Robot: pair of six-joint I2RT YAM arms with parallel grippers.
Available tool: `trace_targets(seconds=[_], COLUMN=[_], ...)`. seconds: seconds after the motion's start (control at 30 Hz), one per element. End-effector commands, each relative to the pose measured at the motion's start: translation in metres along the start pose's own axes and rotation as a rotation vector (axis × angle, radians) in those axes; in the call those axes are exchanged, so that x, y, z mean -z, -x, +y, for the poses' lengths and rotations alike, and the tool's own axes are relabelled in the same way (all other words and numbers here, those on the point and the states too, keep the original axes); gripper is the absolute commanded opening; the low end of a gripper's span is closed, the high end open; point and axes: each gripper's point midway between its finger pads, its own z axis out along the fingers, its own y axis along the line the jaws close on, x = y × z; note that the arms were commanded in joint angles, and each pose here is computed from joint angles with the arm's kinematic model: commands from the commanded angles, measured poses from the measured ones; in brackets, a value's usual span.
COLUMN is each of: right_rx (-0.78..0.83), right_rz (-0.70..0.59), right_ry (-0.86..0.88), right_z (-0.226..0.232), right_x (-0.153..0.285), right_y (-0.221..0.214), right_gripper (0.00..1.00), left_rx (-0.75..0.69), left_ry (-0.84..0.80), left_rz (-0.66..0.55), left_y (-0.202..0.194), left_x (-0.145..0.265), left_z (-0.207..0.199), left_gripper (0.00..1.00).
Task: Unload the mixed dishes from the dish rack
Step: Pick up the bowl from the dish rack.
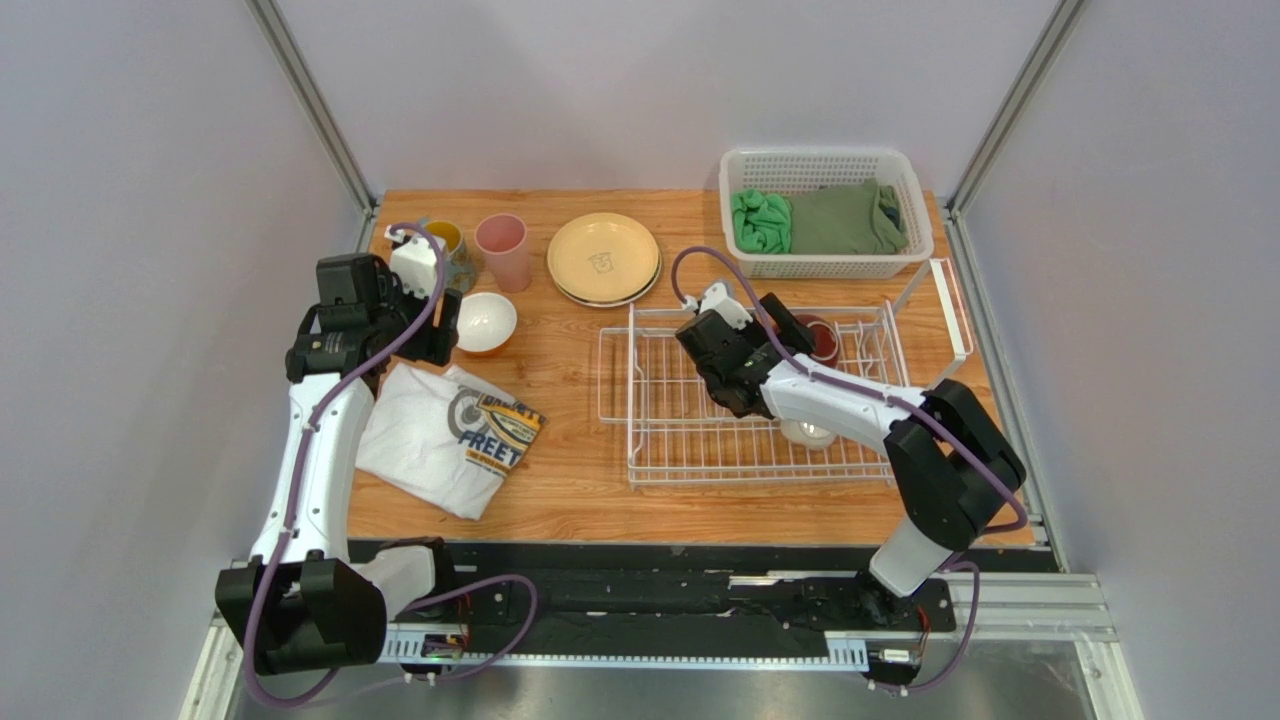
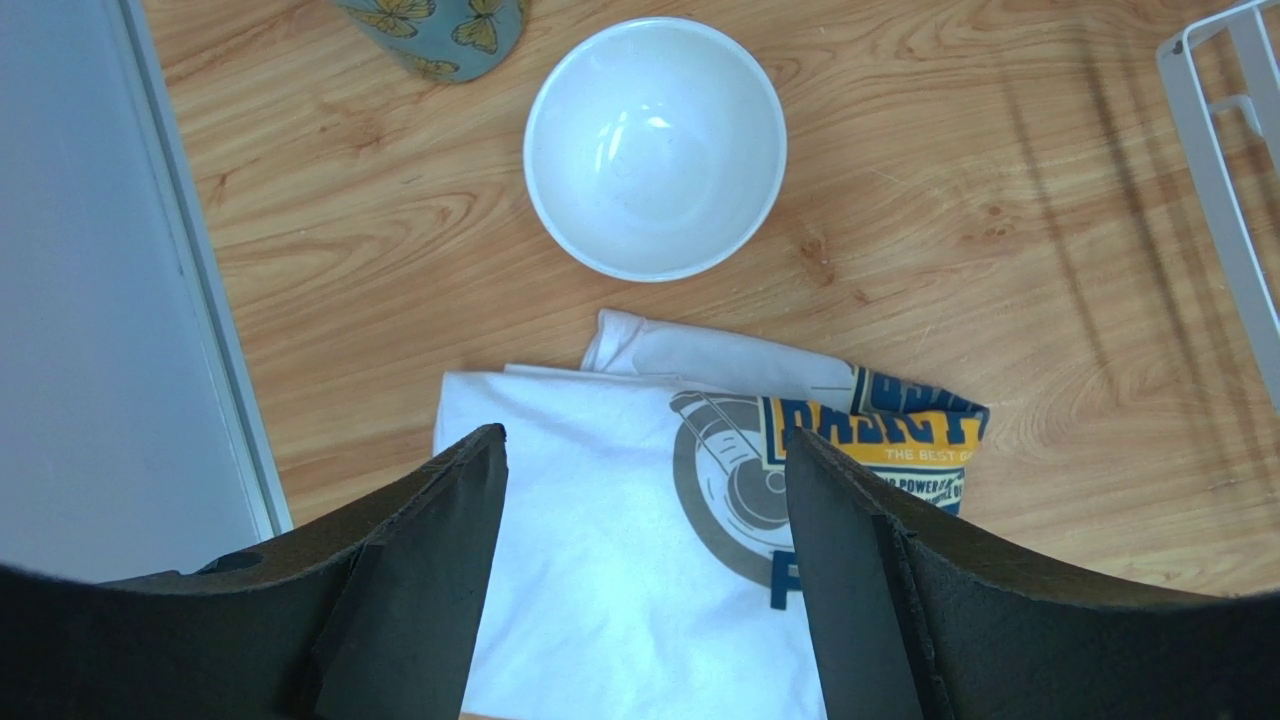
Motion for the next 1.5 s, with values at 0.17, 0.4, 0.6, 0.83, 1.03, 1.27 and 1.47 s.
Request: trace_targets(seconds=[0.17,0.4,0.6,0.83,1.03,1.27,1.47], right_rx=[-0.046,-0.036,-0.028,-0.032,-0.049,-0.079,-0.088], right_rz=[-0.001,0.01,0.013,0.001,-0.012,-0.039,-0.048], right_ry=[-0.08,-0.106,-0.108,-0.104,-0.104,-0.1,-0.1], right_z=[-0.008,-0.013,-0.012,-0.018,-0.028,-0.04,-0.047], right_x=[-0.009,-0.013,-0.014,-0.01,-0.006,0.002,0.005], right_y=[0.0,-0.004,-0.004,-0.002,-0.001,0.004,0.004], right_gripper=[0.94,0.91,0.87,0.81,0.77,0.73,0.7], left_rx=[-0.037,-0.043,-0.048,-0.051,-0.047,-0.04,-0.04], left_ry=[0.003,0.004,0.006,0.007,0.0,-0.008,-0.008], left_rz=[-0.02,-0.022,-0.022,-0.031,-0.033,-0.035,-0.035], left_y=[0.003,0.001,0.001,0.004,0.006,0.008,0.008], left_x=[-0.003,-0.004,-0.003,-0.002,-0.001,-0.001,0.0], left_z=[0.002,0.002,0.003,0.003,0.002,0.001,0.001], left_gripper=[0.76,0.76,0.76,0.76,0.76,0.76,0.76])
